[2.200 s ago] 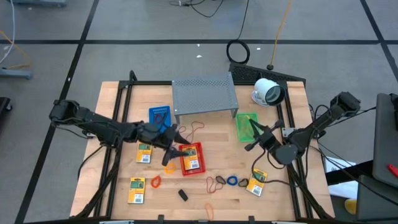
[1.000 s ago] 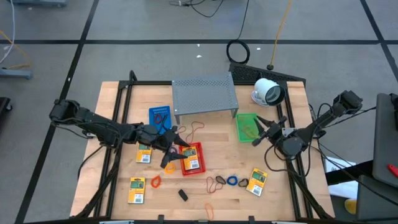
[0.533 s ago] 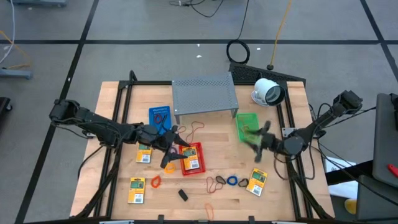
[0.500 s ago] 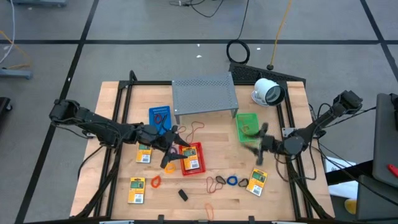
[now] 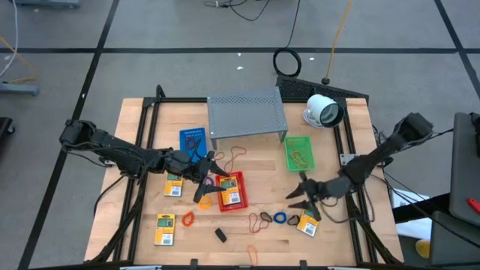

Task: Pick & Place Office Desk Supplies
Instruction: Put the top black rubber band into the green bin

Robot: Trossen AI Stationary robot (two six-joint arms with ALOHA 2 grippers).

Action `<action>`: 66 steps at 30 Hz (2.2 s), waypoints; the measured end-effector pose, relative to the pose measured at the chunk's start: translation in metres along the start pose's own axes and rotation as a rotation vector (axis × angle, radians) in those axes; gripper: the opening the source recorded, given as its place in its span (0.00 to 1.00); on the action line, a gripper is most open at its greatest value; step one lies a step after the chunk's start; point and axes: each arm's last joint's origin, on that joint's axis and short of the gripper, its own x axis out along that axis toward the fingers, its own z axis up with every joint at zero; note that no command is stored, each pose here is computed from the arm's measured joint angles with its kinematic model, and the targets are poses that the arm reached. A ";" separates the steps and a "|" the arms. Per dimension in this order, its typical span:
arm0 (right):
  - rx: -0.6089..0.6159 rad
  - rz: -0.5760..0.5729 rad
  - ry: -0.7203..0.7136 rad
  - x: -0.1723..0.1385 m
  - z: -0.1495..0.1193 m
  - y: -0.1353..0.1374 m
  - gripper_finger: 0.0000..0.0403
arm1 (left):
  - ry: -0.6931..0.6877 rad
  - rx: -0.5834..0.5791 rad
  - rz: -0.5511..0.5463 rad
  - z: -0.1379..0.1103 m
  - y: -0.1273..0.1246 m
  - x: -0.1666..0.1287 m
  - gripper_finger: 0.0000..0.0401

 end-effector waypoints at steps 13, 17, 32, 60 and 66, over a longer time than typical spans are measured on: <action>-0.049 0.066 0.023 0.049 -0.006 0.015 0.36 | -0.006 0.000 -0.001 0.001 0.000 0.000 0.64; -0.077 0.029 0.100 0.070 0.001 0.026 0.36 | -0.006 0.000 0.000 0.001 0.000 0.000 0.64; 0.046 -0.163 0.290 0.115 0.008 0.027 0.35 | -0.005 -0.010 -0.001 0.001 0.000 0.000 0.64; 0.025 -0.257 0.447 0.114 -0.004 0.016 0.02 | -0.005 -0.015 -0.001 0.001 0.000 0.000 0.64; -0.050 -0.194 0.387 0.113 0.010 0.018 0.01 | -0.005 -0.015 0.000 0.001 0.000 0.000 0.64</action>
